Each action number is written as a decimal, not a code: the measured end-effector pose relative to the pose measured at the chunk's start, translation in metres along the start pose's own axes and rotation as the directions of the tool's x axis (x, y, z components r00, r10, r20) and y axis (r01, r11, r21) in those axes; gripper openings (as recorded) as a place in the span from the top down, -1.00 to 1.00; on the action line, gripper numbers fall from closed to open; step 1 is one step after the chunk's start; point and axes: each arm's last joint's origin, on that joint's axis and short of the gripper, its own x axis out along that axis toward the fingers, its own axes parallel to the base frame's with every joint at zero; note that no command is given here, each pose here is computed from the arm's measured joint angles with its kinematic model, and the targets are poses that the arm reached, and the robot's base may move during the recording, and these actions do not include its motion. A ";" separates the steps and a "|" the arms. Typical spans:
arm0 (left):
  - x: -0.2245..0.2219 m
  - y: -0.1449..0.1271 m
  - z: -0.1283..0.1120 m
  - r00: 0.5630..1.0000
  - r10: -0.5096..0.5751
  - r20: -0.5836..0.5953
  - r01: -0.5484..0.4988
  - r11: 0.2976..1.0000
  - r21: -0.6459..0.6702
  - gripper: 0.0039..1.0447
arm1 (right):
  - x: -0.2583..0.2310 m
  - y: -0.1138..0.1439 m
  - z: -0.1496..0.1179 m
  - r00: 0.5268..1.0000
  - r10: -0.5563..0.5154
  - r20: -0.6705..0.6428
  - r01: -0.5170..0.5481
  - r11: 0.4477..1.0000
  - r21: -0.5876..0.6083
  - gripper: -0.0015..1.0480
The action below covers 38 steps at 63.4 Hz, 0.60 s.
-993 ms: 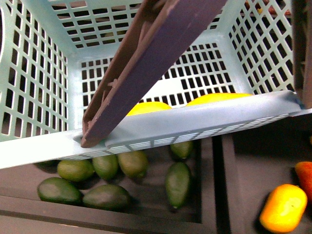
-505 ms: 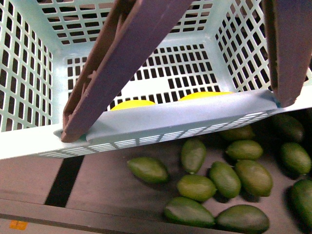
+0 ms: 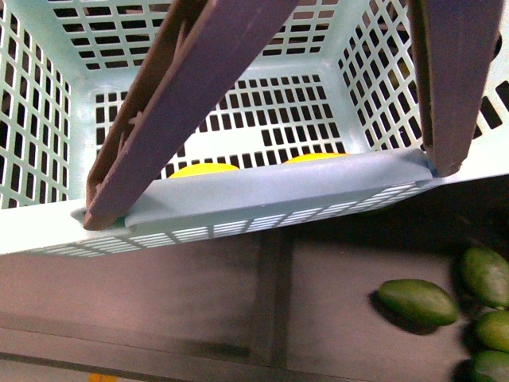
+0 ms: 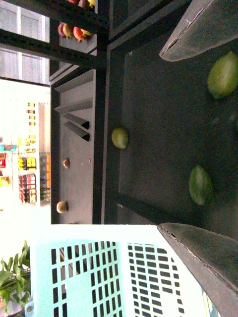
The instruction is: Pick lemon and mango into basket
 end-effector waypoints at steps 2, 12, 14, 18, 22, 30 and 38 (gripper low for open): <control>0.000 0.000 0.000 1.000 0.000 0.000 0.000 1.000 0.000 0.92 | 0.000 0.000 0.000 1.000 0.000 0.000 0.000 1.000 0.000 -0.83; 0.000 0.001 0.001 1.000 0.002 0.003 -0.002 1.000 0.002 0.92 | 0.000 0.000 0.000 1.000 0.005 -0.001 -0.005 1.000 0.000 -0.83; -0.001 0.002 0.002 1.000 0.009 0.011 -0.009 1.000 -0.003 0.92 | 0.000 0.000 0.000 1.000 0.005 0.000 -0.005 1.000 0.000 -0.83; -0.002 0.003 0.003 1.000 0.019 0.024 -0.018 1.000 -0.008 0.92 | 0.000 0.000 0.000 1.000 0.004 0.000 -0.004 1.000 0.000 -0.83; -0.002 0.003 0.003 0.999 0.022 0.030 -0.022 1.000 0.005 0.92 | 0.000 0.000 0.000 1.000 0.004 0.000 -0.004 1.000 0.000 -0.83; -0.002 0.003 0.003 1.000 0.017 0.024 -0.017 1.000 0.003 0.92 | 0.000 0.000 0.000 1.000 0.003 0.000 -0.003 1.000 0.000 -0.83; 0.001 0.001 0.001 0.996 0.037 0.077 -0.038 0.999 0.012 0.92 | 0.000 0.000 0.000 1.000 0.003 0.000 -0.003 1.000 0.000 -0.83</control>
